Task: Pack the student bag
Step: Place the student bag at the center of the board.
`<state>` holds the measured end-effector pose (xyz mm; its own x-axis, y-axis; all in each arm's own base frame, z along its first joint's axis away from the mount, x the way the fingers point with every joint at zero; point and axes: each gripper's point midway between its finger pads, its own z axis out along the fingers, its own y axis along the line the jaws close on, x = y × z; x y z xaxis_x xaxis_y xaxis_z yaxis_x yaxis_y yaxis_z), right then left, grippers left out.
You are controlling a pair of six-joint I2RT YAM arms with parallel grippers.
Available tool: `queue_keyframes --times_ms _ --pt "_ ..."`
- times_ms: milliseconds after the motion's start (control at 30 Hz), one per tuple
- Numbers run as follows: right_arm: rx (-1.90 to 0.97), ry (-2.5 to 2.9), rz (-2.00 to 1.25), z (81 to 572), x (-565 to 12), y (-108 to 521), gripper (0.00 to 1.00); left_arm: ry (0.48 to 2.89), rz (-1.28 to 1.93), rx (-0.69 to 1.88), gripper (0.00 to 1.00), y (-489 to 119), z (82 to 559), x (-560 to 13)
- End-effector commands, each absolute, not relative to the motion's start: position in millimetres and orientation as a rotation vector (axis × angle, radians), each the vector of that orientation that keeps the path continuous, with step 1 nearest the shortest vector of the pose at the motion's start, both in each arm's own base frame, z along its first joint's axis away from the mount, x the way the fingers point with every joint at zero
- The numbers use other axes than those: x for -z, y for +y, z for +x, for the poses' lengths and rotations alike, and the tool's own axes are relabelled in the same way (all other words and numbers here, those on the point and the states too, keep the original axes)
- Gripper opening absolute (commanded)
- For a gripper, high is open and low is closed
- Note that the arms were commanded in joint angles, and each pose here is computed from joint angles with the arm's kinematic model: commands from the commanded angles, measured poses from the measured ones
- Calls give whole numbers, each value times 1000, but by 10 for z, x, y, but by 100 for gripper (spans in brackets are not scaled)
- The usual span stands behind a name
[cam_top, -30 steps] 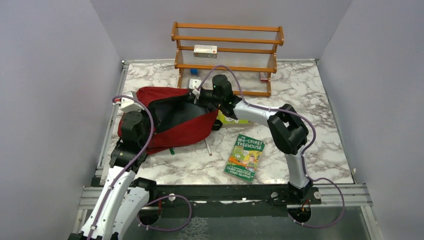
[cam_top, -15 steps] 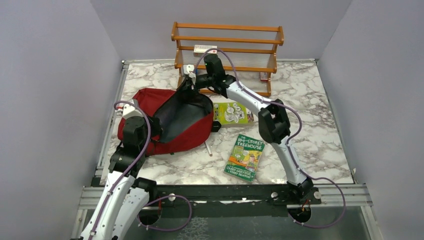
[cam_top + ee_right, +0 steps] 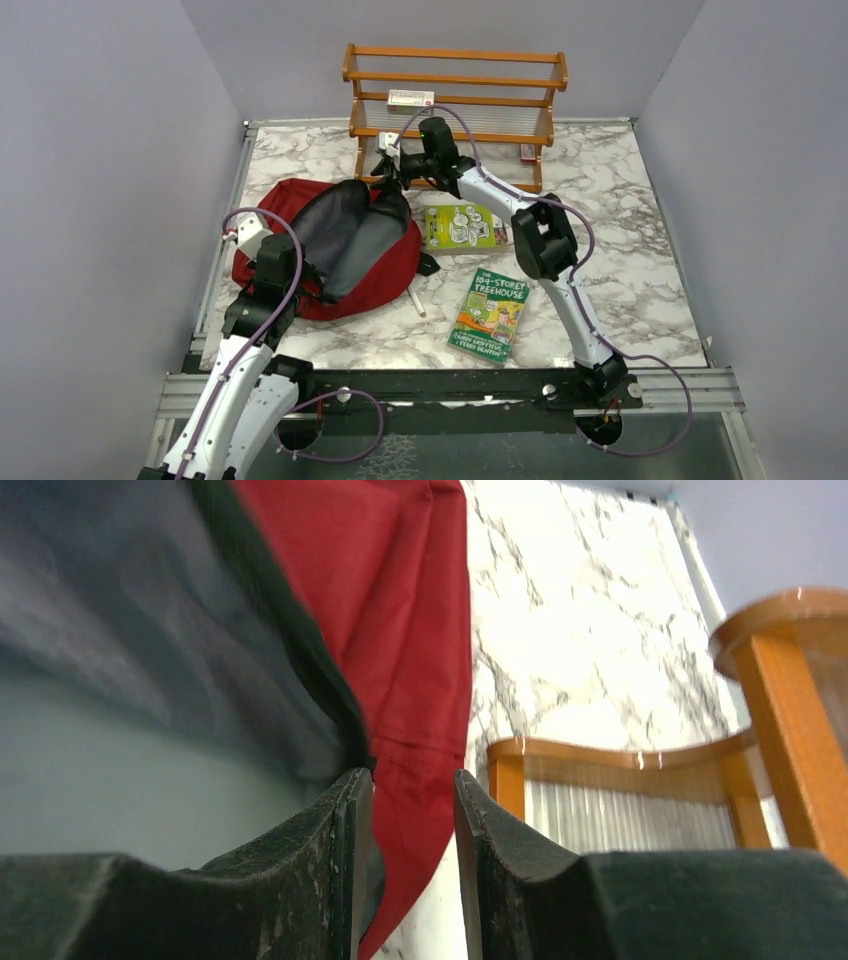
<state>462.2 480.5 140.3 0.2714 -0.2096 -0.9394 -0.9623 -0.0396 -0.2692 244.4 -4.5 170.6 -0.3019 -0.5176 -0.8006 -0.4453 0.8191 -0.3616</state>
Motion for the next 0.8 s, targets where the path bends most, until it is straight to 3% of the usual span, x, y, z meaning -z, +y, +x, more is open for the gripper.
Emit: queue_keyframes --times_ms 0,233,433,567,767 --pt "-819 1189 -1410 4811 -1358 4772 40 1899 -823 -53 0 194 2390 -1630" --pt "-823 1253 -1300 4933 -1309 4787 42 1884 -931 -88 13 260 2374 -1449" --pt "-731 1279 -1115 5055 -1611 4626 43 1807 -1033 -169 47 437 2277 -1489" --pt "-726 1341 -985 4992 -1888 4450 43 1768 -1047 -197 65 508 2246 -1632" --pt "-829 1470 -760 4718 -2234 4186 43 1693 -999 -253 70 620 2283 -2042"
